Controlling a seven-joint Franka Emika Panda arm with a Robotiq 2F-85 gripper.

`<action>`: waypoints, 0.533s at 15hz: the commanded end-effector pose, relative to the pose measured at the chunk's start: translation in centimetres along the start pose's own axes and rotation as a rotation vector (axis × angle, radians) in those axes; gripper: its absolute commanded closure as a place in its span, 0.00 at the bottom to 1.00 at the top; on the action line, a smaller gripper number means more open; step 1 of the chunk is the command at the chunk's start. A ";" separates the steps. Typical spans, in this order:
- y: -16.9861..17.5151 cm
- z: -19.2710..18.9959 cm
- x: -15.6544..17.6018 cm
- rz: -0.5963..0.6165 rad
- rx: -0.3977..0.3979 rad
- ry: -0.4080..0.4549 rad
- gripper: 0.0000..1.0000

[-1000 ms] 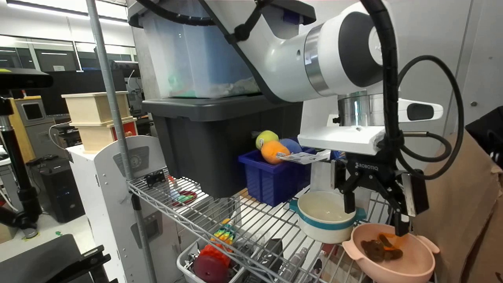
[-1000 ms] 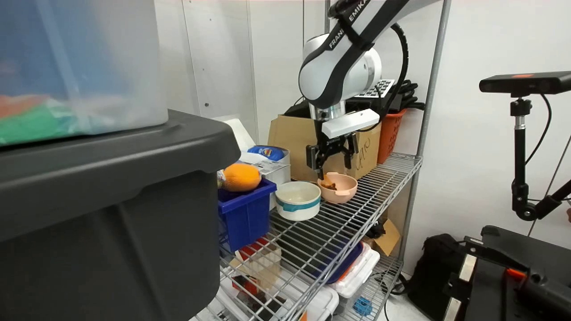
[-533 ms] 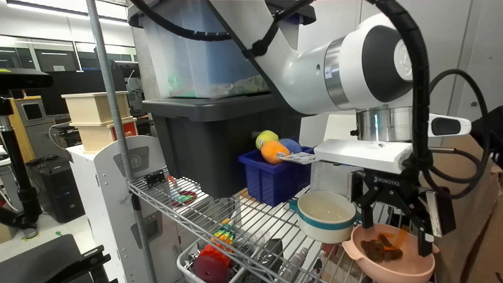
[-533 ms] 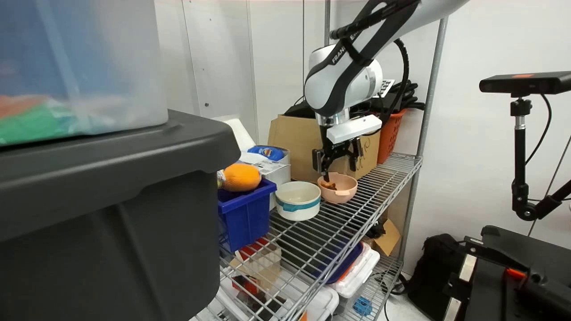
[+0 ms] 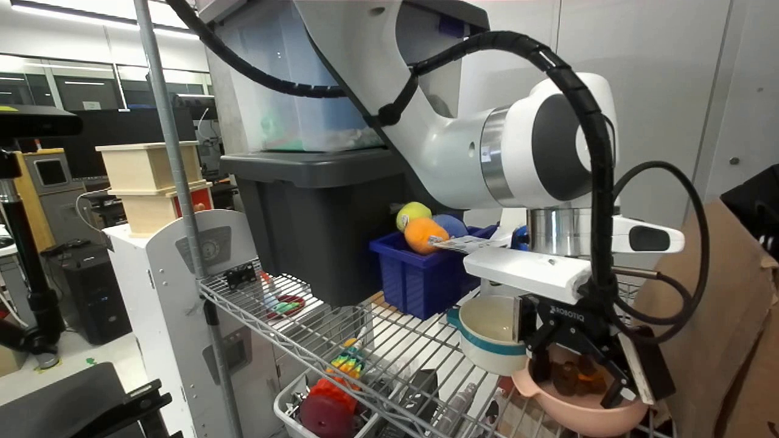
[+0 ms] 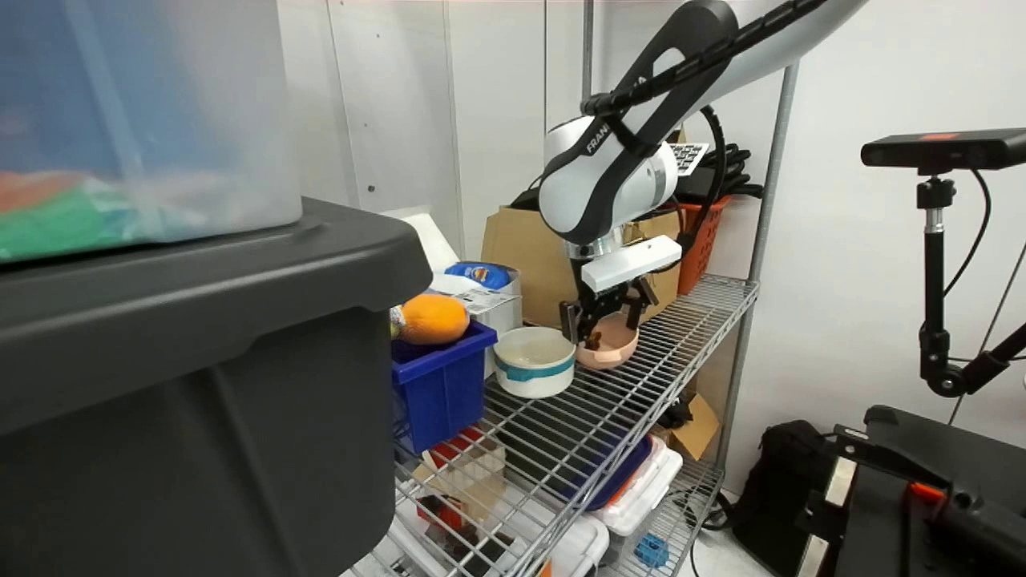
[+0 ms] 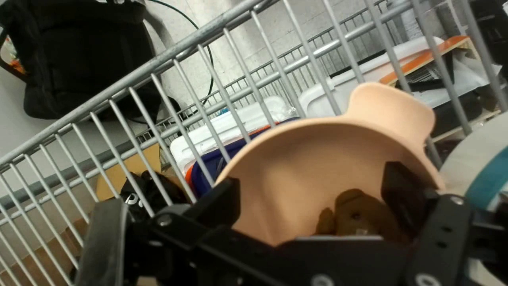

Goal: Transfer the bear plushie from the pink bowl to the cream bowl

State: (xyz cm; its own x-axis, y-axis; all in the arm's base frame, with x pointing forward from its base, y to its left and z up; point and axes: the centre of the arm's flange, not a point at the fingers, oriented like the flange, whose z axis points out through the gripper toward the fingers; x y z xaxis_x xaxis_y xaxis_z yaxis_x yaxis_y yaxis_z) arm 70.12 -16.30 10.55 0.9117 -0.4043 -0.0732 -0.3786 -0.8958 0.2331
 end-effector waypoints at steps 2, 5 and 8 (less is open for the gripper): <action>-1.2 -0.2 0.5 0.026 0.001 -0.033 0.00; -0.9 -0.4 1.0 0.038 0.001 -0.042 0.00; -0.8 -0.4 1.3 0.053 0.003 -0.045 0.00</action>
State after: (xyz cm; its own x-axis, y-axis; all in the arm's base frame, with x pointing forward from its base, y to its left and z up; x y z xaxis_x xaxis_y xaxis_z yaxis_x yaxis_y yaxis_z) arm 70.38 -15.78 10.60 0.8969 -0.4322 -0.0939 -0.4012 -0.8843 0.2388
